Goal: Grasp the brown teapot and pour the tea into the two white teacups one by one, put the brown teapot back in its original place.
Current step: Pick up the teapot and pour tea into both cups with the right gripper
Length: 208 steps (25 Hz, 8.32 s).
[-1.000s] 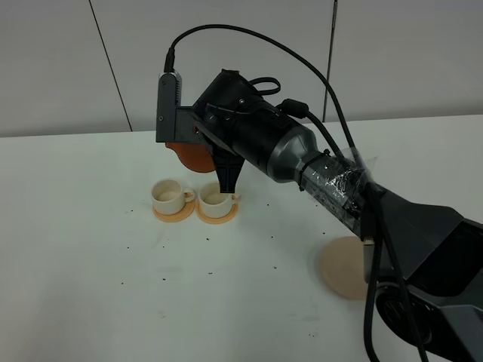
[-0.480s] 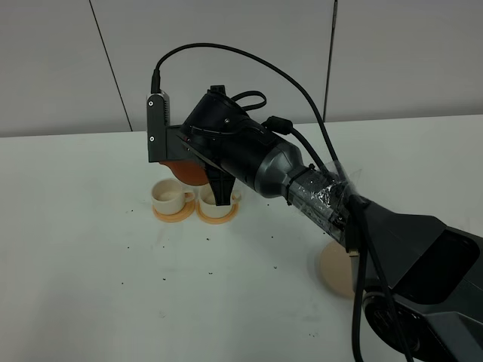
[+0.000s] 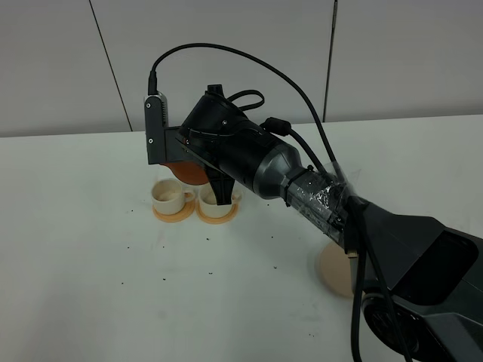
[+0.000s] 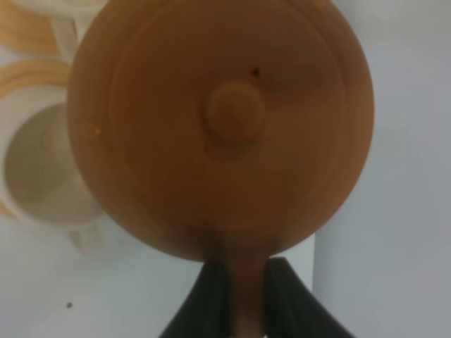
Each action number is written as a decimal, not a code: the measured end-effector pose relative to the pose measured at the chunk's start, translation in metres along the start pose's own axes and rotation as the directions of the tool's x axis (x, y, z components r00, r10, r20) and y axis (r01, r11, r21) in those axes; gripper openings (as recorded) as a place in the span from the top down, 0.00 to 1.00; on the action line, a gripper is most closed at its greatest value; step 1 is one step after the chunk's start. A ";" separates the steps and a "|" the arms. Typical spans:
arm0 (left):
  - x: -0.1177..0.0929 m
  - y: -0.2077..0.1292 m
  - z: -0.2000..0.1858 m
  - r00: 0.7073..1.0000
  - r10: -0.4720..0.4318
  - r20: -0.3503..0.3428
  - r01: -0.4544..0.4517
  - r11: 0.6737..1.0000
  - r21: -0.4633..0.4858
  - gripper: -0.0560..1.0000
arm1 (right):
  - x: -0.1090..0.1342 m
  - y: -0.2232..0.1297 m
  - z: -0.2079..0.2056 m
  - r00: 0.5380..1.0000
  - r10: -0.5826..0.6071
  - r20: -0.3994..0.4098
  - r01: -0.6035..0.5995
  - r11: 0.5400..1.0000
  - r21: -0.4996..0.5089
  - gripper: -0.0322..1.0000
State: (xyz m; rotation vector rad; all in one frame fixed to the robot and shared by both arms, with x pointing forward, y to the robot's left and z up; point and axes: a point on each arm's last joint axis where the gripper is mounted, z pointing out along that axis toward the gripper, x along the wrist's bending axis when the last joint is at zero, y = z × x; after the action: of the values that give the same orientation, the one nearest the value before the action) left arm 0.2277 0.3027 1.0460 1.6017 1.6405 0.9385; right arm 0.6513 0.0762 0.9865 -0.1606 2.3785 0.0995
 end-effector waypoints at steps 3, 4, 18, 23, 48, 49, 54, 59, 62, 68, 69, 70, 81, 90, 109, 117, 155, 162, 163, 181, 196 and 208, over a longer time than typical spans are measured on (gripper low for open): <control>0.000 0.000 0.000 1.000 0.000 0.000 0.000 1.000 0.000 0.73 | 0.000 0.000 0.000 1.000 -0.005 0.002 0.005 1.000 0.002 0.88; 0.000 0.000 0.000 1.000 0.000 0.000 0.000 1.000 0.000 0.73 | 0.000 0.000 0.000 1.000 -0.009 0.002 0.009 1.000 0.002 0.88; 0.000 0.000 0.000 1.000 0.000 0.000 0.000 1.000 0.000 0.73 | -0.002 -0.002 0.000 0.998 -0.053 0.016 0.053 0.998 0.022 0.88; 0.000 0.000 0.000 1.000 0.000 0.000 0.000 1.000 0.000 0.73 | -0.001 -0.003 0.000 0.998 -0.069 0.007 0.069 0.997 0.030 0.88; 0.000 0.000 0.000 1.000 0.000 0.000 0.000 1.000 0.000 0.73 | -0.003 -0.002 0.000 0.990 -0.136 0.031 0.135 0.991 0.022 0.88; 0.000 0.000 0.000 1.000 0.000 0.000 0.000 1.000 0.000 0.73 | -0.003 -0.002 0.000 0.990 -0.140 0.031 0.140 0.990 0.022 0.88; 0.000 0.000 0.000 1.000 0.000 0.000 0.000 1.000 0.000 0.73 | -0.001 -0.001 0.003 0.988 -0.154 0.028 0.154 0.988 0.025 0.88; 0.000 0.000 0.000 1.000 0.000 0.000 0.000 1.000 -0.001 0.73 | 0.007 0.000 0.013 0.986 -0.166 0.007 0.165 0.986 0.031 0.88; 0.000 0.000 0.000 1.000 0.000 0.000 0.000 1.000 0.000 0.73 | 0.008 0.000 0.015 0.986 -0.167 0.008 0.167 0.985 0.030 0.88; 0.000 0.000 0.000 1.000 0.000 0.000 0.000 1.000 0.000 0.73 | 0.007 -0.001 0.015 0.984 -0.177 0.013 0.177 0.984 0.036 0.88; 0.000 0.000 0.000 1.000 0.000 0.000 0.000 1.000 0.000 0.73 | 0.007 0.000 0.015 0.984 -0.177 0.014 0.177 0.984 0.035 0.88; 0.000 0.000 0.000 1.000 0.000 0.000 0.000 1.000 0.000 0.73 | 0.007 0.000 0.015 0.984 -0.178 0.014 0.178 0.983 0.035 0.88; 0.000 0.000 0.000 1.000 0.000 0.000 0.000 1.000 0.000 0.73 | 0.006 -0.001 0.015 0.980 -0.199 0.024 0.198 0.979 0.048 0.88; 0.000 0.000 0.000 1.000 0.000 0.000 0.000 1.000 0.000 0.73 | 0.006 -0.001 0.015 0.976 -0.214 0.027 0.212 0.976 0.055 0.88; 0.000 0.000 0.000 1.000 0.000 0.000 0.000 1.000 0.000 0.73 | 0.006 0.005 0.009 0.965 -0.255 0.058 0.251 0.965 0.077 0.88; 0.000 0.000 0.000 1.000 0.000 0.000 0.000 1.000 0.000 0.73 | 0.005 0.004 0.009 0.959 -0.277 0.065 0.271 0.958 0.091 0.88; 0.000 0.000 0.000 1.000 0.000 0.000 0.000 1.000 0.000 0.73 | -0.001 0.001 0.008 0.939 -0.327 0.105 0.311 0.940 0.139 0.88; 0.000 0.000 0.000 1.000 0.000 0.000 0.000 1.000 0.000 0.73 | -0.002 0.001 0.007 0.939 -0.327 0.108 0.311 0.940 0.140 0.88; 0.000 0.000 0.000 1.000 0.000 0.000 0.000 1.000 0.000 0.73 | -0.002 0.001 0.007 0.939 -0.327 0.109 0.312 0.940 0.139 0.88; 0.000 0.000 0.000 1.000 0.000 0.000 0.000 1.000 0.000 0.73 | -0.001 0.001 0.007 0.941 -0.320 0.110 0.305 0.943 0.135 0.88; 0.000 0.000 0.000 1.000 0.000 0.000 0.000 1.000 0.000 0.73 | -0.002 0.001 0.007 0.942 -0.317 0.111 0.302 0.944 0.133 0.88; 0.000 0.000 0.000 1.000 0.000 0.000 0.000 1.000 0.000 0.73 | -0.002 0.001 0.007 0.942 -0.317 0.111 0.302 0.944 0.133 0.88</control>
State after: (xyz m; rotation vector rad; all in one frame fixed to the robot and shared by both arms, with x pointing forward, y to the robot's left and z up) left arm 0.2277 0.3027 1.0460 1.6015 1.6403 0.9388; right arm 0.6568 0.0785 0.9827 -0.4573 2.1913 -0.1711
